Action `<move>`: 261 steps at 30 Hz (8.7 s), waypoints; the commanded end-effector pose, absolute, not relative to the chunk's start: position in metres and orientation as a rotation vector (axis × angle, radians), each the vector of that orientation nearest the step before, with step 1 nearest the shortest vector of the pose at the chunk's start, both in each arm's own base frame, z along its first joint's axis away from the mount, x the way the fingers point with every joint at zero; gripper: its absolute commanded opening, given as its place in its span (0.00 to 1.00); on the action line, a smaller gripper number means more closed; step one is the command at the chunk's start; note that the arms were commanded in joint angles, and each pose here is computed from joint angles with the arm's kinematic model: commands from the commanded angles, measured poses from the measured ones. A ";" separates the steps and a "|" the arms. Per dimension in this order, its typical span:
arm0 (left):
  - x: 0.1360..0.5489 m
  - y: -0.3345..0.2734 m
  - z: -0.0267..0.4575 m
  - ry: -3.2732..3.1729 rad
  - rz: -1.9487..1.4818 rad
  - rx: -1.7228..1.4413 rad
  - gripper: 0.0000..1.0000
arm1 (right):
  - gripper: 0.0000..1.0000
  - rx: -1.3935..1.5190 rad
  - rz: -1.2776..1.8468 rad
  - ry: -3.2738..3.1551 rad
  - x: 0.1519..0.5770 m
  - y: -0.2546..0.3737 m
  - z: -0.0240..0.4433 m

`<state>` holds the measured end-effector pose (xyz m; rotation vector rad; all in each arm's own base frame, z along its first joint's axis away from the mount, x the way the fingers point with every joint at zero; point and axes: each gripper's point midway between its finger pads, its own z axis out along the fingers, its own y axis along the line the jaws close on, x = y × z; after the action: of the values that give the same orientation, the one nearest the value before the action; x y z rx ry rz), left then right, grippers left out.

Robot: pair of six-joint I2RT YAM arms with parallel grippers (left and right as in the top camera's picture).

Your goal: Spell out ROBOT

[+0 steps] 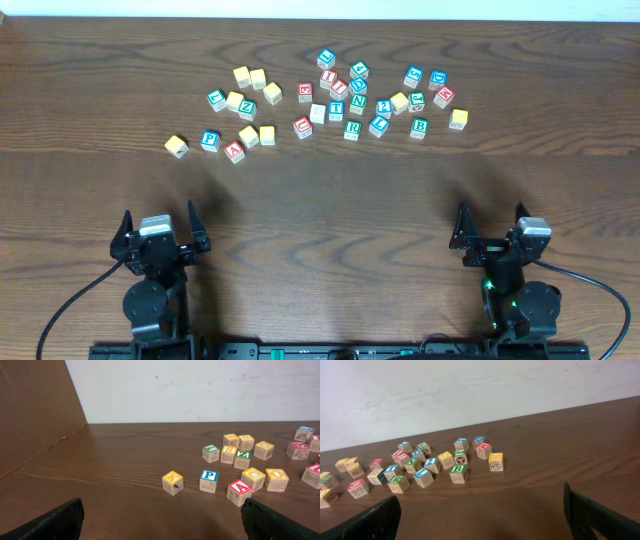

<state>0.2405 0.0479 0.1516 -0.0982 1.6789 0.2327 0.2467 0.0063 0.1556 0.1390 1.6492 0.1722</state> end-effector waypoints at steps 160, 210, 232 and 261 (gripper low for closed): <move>0.403 -0.006 0.328 2.224 -0.183 0.016 0.99 | 0.99 -0.197 0.419 2.315 0.433 0.066 0.261; 0.454 -0.125 0.180 2.688 -0.171 -0.033 0.87 | 0.97 0.086 0.203 2.656 0.456 0.067 0.227; 0.467 -0.222 0.141 2.640 -0.246 0.130 0.85 | 0.90 0.240 0.125 2.690 0.452 0.052 0.210; 0.465 -0.292 0.053 2.668 -0.231 0.294 0.67 | 0.94 0.306 0.087 2.738 0.441 0.023 0.204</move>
<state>0.4638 -0.2861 0.0615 0.2870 2.6655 -0.2458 0.4421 0.0254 0.2096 0.3027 2.7233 0.1024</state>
